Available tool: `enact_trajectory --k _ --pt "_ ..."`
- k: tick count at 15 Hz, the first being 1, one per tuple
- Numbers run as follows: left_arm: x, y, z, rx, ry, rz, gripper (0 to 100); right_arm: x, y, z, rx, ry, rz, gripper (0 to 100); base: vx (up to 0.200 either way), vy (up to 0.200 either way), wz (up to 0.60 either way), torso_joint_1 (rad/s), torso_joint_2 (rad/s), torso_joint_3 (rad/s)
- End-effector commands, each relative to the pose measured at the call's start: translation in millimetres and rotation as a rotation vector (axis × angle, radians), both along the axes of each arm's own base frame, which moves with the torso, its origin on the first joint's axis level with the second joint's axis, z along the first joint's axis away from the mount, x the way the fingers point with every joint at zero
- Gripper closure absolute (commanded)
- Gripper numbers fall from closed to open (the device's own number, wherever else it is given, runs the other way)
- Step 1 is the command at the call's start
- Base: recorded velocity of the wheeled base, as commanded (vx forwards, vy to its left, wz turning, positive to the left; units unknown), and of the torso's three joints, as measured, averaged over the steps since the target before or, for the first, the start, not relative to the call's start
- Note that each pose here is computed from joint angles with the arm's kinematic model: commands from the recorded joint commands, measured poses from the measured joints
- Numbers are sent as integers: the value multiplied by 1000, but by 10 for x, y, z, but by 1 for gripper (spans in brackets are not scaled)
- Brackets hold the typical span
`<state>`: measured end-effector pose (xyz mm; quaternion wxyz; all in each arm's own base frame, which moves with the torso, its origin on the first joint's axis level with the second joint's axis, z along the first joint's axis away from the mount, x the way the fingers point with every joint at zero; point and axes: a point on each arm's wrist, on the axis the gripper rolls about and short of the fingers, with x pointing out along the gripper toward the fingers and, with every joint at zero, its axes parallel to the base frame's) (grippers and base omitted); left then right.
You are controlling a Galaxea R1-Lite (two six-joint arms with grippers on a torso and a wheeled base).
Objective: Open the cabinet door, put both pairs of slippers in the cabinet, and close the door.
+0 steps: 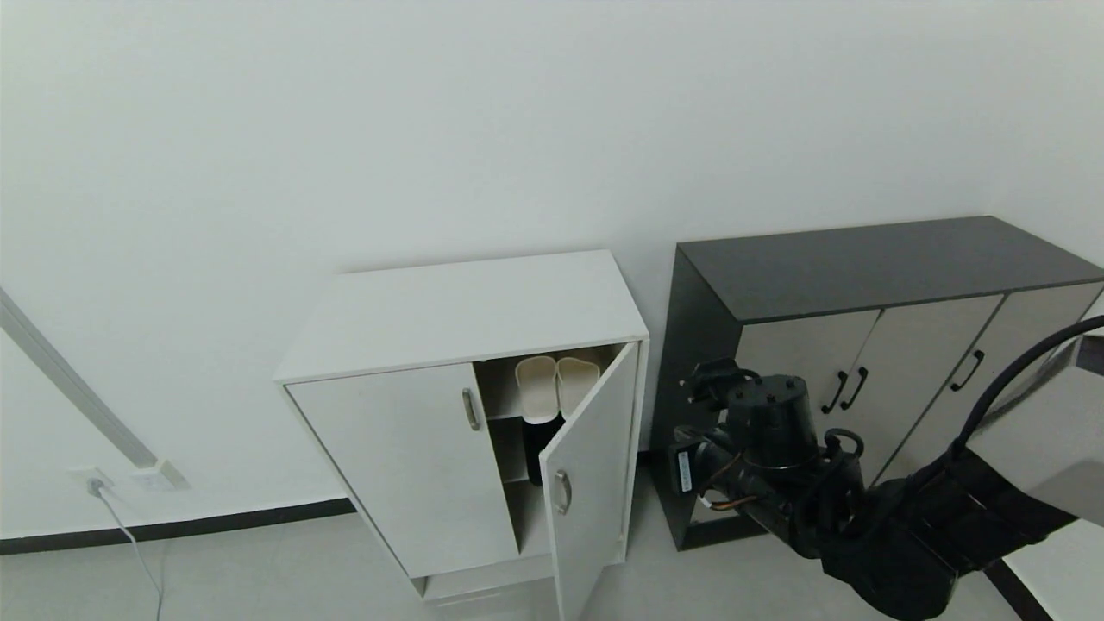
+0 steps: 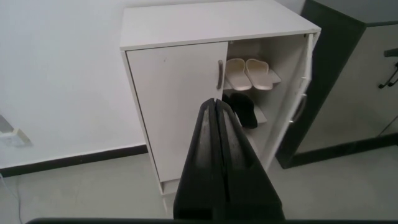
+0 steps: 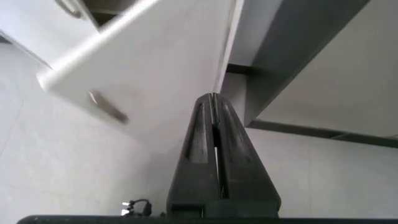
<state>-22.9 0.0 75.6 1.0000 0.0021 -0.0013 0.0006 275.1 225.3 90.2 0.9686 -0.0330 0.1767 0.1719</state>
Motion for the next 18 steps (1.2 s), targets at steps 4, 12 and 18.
enact_trajectory --k 4,12,18 --pt "1 0 1 0 1 2 100 -71 -16 -37 5 28 56 100 0 0 600 2 4 1" --pt "1 0 1 0 1 2 100 -179 -94 -159 -45 71 118 100 0 0 0 0 0 0" --pt "1 0 1 -1 1 2 100 -313 -177 -309 -88 106 230 100 0 0 0 0 0 0"
